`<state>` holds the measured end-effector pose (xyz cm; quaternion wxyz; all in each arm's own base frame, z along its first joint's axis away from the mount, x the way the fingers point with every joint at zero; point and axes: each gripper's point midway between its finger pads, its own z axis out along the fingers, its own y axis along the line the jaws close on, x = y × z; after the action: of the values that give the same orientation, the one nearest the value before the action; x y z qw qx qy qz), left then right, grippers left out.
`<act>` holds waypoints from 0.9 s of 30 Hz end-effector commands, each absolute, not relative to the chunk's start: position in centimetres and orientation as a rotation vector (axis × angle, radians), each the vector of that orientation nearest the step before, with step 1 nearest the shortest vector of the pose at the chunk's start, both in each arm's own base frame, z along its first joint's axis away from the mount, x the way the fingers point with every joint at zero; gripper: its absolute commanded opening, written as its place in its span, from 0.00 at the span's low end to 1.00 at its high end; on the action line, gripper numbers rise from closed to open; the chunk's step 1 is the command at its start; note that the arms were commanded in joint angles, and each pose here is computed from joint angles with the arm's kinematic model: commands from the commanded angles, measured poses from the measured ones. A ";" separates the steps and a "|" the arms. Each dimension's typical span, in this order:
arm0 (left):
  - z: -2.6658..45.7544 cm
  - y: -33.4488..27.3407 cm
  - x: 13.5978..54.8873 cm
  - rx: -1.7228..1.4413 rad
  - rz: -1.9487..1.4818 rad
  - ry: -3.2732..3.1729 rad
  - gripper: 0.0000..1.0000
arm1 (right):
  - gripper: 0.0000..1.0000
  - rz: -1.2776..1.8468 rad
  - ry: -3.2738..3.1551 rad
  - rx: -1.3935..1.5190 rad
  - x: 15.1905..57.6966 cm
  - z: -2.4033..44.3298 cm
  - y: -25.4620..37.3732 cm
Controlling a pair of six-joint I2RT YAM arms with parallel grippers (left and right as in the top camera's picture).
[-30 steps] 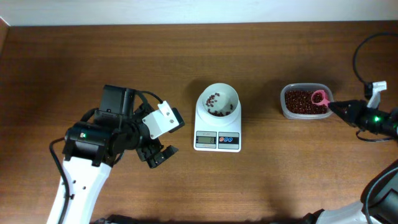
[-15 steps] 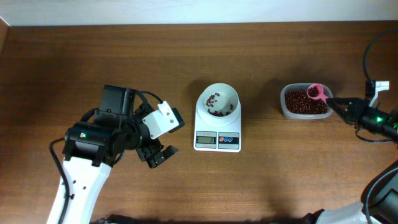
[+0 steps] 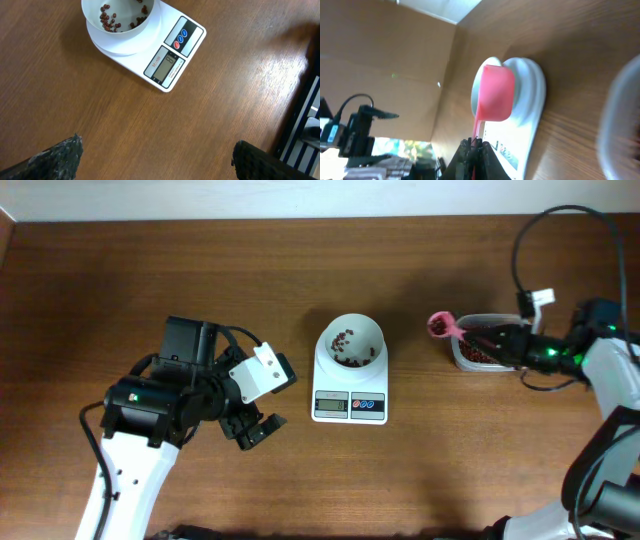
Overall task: Scoop and weigh 50g on scale
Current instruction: 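Lift the filled scoop out of the bean tub with the right gripper, then carry the filled scoop over the bowl on the scale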
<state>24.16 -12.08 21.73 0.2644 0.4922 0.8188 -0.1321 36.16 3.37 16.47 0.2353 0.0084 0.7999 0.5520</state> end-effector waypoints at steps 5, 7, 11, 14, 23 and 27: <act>21.7 -12.0 24.2 1.317 -0.364 2.220 0.99 | 0.04 1.634 2.215 -0.212 35.0 16.6 10.3; 21.7 -12.0 24.2 1.317 -0.364 2.220 0.99 | 0.04 1.652 2.221 -0.267 34.7 16.7 11.9; 21.7 -12.0 24.2 1.317 -0.364 2.220 0.99 | 0.04 1.679 2.232 -0.325 34.0 16.7 13.6; 21.7 -12.0 24.2 1.317 -0.364 2.220 0.99 | 0.04 1.687 2.235 -0.336 33.8 16.7 14.0; 21.7 -12.0 24.2 1.317 -0.364 2.220 0.99 | 0.04 1.676 2.224 -0.308 35.0 16.9 13.9; 21.7 -12.0 24.2 1.317 -0.364 2.220 0.99 | 0.04 1.664 2.211 -0.324 35.3 17.0 13.9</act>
<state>24.16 -12.08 21.73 0.2644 0.4922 0.8188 -0.1321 35.38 13.50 16.79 0.1774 -0.1080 0.7902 0.5766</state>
